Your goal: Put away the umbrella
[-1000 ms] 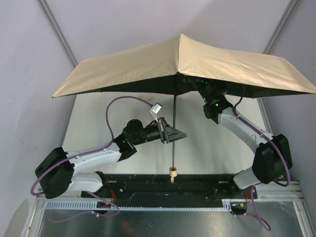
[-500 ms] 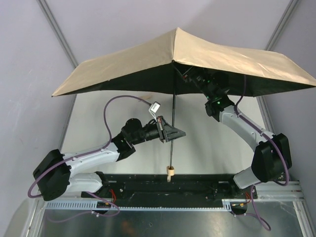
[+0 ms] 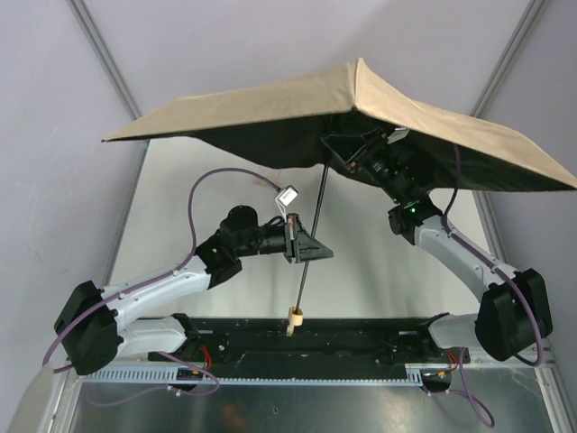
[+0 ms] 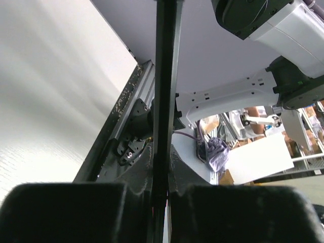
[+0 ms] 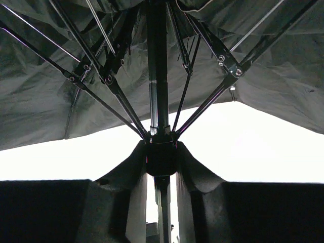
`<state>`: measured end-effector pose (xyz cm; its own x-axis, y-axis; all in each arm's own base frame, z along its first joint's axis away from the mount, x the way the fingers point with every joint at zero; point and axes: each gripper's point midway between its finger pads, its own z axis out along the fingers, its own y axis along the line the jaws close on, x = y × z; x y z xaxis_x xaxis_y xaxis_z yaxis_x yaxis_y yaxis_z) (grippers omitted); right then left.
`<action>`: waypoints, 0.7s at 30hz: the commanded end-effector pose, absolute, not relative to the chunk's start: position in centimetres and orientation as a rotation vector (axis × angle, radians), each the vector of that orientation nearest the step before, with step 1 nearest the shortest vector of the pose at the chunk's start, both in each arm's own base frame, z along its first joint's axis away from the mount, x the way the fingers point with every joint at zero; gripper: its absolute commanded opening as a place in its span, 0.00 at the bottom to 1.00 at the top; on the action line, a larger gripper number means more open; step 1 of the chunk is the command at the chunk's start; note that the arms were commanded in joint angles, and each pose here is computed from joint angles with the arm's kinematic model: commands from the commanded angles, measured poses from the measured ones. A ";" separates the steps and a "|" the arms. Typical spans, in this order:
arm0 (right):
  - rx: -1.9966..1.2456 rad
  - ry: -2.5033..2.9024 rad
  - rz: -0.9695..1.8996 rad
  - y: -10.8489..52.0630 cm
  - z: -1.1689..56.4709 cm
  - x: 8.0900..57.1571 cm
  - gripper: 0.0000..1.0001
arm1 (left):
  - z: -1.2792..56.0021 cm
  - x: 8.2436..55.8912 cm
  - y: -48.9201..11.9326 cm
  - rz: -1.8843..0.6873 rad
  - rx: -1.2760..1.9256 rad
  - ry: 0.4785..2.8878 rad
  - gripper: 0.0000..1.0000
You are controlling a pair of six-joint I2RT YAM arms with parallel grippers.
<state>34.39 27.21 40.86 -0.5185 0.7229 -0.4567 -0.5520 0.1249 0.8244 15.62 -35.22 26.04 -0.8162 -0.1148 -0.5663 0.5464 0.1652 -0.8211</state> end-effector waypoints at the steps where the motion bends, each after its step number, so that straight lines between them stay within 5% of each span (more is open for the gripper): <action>1: -0.071 1.323 1.774 29.2 43.6 26.5 0.00 | 32.0 19.3 -34.6 -1.644 0.315 1.748 0.00; 6: 0.089 1.227 1.791 26.1 44.9 28.2 0.00 | 31.4 19.2 -34.6 -1.624 0.320 1.759 0.05; 16: 0.191 1.055 1.758 22.8 50.2 31.4 0.00 | 23.5 13.6 -34.8 -1.613 0.383 1.938 0.54; 21: 0.181 1.060 1.698 21.9 51.1 32.8 0.00 | 20.9 11.8 -33.6 -1.611 0.375 1.992 0.58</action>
